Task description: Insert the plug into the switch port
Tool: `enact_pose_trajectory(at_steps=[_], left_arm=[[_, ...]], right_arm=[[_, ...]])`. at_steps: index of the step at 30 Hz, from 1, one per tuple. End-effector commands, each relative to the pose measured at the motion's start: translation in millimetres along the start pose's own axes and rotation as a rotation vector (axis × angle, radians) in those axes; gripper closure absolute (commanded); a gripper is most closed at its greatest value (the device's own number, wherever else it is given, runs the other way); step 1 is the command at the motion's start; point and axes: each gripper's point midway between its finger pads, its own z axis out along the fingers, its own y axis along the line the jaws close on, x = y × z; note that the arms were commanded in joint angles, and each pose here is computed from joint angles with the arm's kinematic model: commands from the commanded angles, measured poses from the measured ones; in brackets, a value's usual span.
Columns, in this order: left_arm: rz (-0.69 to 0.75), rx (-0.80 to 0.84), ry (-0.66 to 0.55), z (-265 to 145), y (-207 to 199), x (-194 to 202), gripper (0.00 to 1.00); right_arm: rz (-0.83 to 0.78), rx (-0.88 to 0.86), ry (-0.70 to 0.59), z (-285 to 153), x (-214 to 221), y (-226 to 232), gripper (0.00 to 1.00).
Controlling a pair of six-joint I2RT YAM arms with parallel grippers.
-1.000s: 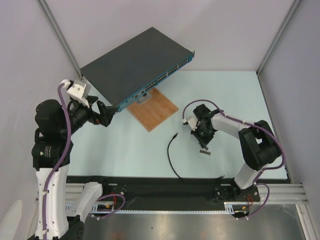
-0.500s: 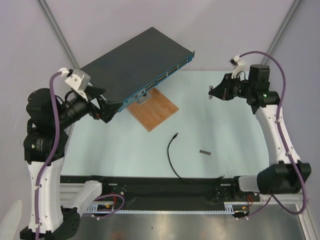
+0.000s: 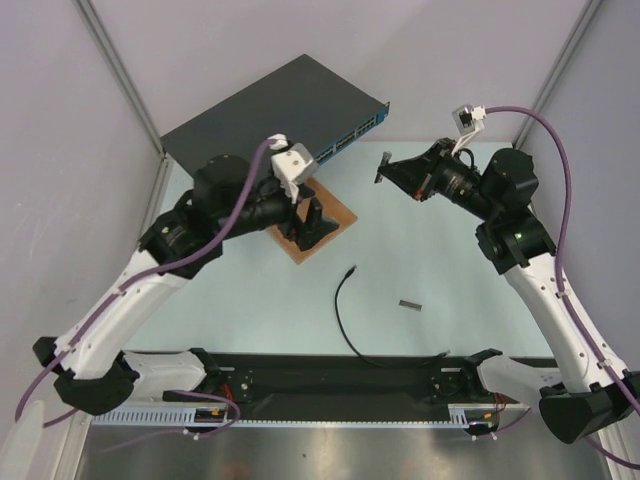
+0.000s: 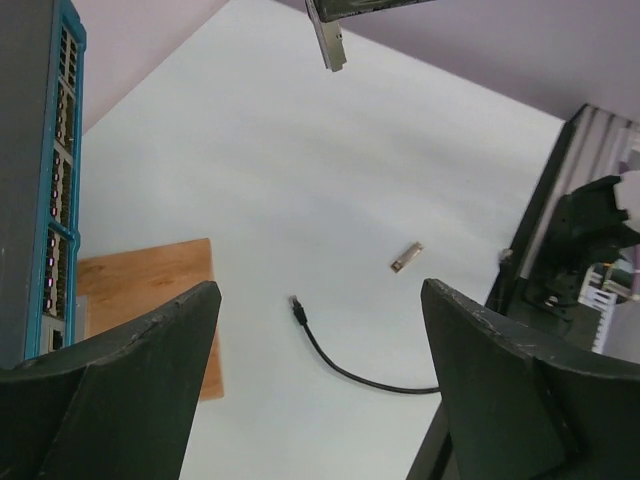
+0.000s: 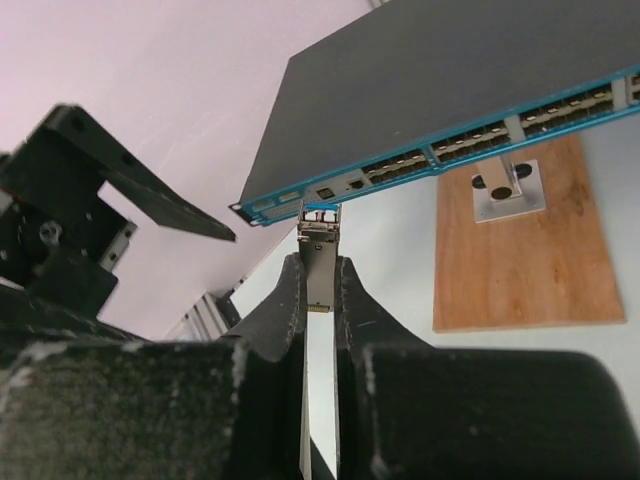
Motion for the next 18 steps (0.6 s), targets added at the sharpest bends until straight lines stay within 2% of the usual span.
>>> enact_pose_trajectory(at_steps=[1, 9, 18], left_arm=[[0.042, -0.126, -0.047, 18.3, 17.0, -16.5, 0.13], [0.043, -0.112, -0.074, 50.8, -4.1, -21.8, 0.18], [0.053, -0.185, -0.112, 65.6, 2.8, -33.3, 0.23]], right_arm=[[0.070, 0.038, -0.126, 5.7, -21.9, 0.1, 1.00], [0.139, -0.046, -0.124, 13.0, -17.4, 22.6, 1.00], [0.168, -0.097, -0.060, 13.2, 6.5, 33.5, 1.00]])
